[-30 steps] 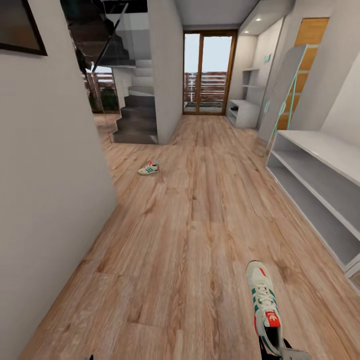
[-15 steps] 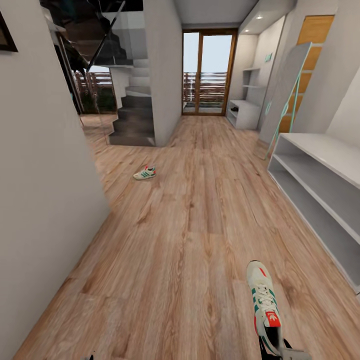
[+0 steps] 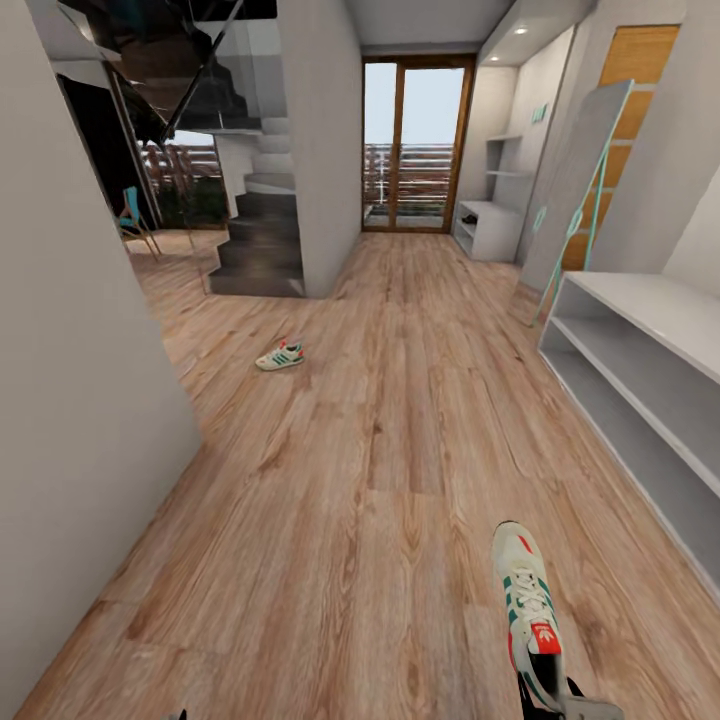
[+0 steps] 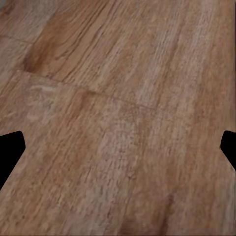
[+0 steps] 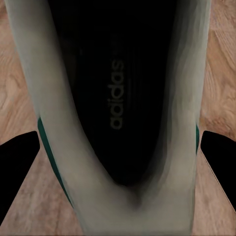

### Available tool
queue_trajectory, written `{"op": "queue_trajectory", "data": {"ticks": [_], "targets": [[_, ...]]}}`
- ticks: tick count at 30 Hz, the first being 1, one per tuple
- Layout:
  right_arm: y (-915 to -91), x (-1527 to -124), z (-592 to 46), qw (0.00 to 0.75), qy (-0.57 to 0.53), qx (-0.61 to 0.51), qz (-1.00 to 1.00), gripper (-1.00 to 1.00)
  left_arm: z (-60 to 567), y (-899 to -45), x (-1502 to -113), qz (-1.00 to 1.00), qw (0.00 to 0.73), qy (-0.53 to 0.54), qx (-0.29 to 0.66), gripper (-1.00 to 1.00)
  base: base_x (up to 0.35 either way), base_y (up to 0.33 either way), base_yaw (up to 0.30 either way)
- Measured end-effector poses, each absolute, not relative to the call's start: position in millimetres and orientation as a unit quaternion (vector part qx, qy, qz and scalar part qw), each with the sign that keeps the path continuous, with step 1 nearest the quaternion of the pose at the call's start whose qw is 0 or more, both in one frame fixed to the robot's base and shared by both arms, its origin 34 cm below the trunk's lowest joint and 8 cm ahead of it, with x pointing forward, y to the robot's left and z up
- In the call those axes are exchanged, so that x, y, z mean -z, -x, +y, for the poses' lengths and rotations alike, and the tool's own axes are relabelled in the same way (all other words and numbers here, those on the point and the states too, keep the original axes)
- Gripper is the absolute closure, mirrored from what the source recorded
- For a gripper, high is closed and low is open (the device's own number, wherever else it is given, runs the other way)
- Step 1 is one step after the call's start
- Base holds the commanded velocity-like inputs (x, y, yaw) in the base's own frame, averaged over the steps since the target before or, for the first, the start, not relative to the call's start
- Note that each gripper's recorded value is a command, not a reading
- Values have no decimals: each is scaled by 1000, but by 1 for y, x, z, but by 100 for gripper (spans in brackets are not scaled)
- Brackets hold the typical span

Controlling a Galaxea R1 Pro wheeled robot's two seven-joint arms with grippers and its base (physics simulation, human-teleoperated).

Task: Pick up the two gym shoes and the two sandals from the corridor floor and place them onto the hallstand (shoe rack) in the corridor, making sure they are on the rack and not on the floor. Arrange them so the two gym shoes are next to each other and the two sandals are next to each other.

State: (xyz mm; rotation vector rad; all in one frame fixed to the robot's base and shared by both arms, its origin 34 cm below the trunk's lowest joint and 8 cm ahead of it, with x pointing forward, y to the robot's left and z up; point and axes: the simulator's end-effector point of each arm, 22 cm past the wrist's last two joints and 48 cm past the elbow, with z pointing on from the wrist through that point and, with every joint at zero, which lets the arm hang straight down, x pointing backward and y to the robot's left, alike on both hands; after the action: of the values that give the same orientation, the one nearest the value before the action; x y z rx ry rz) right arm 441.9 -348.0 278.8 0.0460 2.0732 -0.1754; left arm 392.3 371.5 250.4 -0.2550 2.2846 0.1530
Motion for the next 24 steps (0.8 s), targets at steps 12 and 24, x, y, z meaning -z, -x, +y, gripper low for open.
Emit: {"op": "queue_trajectory", "data": {"ticks": [12, 24], "targets": [[-442, -279, -348, 506, -19, 73, 859, 100, 372, -392, -250, 906, 407, 101, -61, -100, 337, -104, 0], [-442, -279, -348, 506, -19, 73, 859, 100, 372, -392, -250, 906, 407, 101, -61, -100, 337, -104, 0]]}}
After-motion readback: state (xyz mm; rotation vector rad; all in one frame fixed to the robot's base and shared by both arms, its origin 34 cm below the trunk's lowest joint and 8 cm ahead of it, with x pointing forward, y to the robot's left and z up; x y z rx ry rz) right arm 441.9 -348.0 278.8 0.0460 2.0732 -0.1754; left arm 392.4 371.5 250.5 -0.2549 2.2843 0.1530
